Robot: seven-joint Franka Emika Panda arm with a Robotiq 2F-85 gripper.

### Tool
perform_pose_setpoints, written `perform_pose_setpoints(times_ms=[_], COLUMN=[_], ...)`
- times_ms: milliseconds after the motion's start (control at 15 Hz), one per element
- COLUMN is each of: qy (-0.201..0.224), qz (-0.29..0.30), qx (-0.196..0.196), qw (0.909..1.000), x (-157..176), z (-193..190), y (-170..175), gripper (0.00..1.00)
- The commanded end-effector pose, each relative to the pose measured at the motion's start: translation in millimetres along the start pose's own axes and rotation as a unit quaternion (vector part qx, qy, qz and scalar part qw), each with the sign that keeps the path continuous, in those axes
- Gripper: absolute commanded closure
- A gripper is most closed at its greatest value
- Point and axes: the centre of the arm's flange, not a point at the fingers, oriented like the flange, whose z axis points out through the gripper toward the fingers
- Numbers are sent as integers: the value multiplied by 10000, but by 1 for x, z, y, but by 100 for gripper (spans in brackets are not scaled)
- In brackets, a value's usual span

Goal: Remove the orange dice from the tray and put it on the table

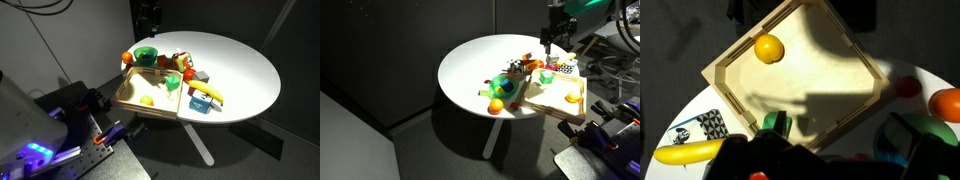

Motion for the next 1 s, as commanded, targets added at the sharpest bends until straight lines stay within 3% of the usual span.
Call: perform_pose_setpoints(times_ms=[0,933], qy=[87,747], qz=[21,-201], qx=[75,187], qw=[9999,9968], x=[-30,-86], z=[-13,-44], y=[9,14], gripper=[0,0])
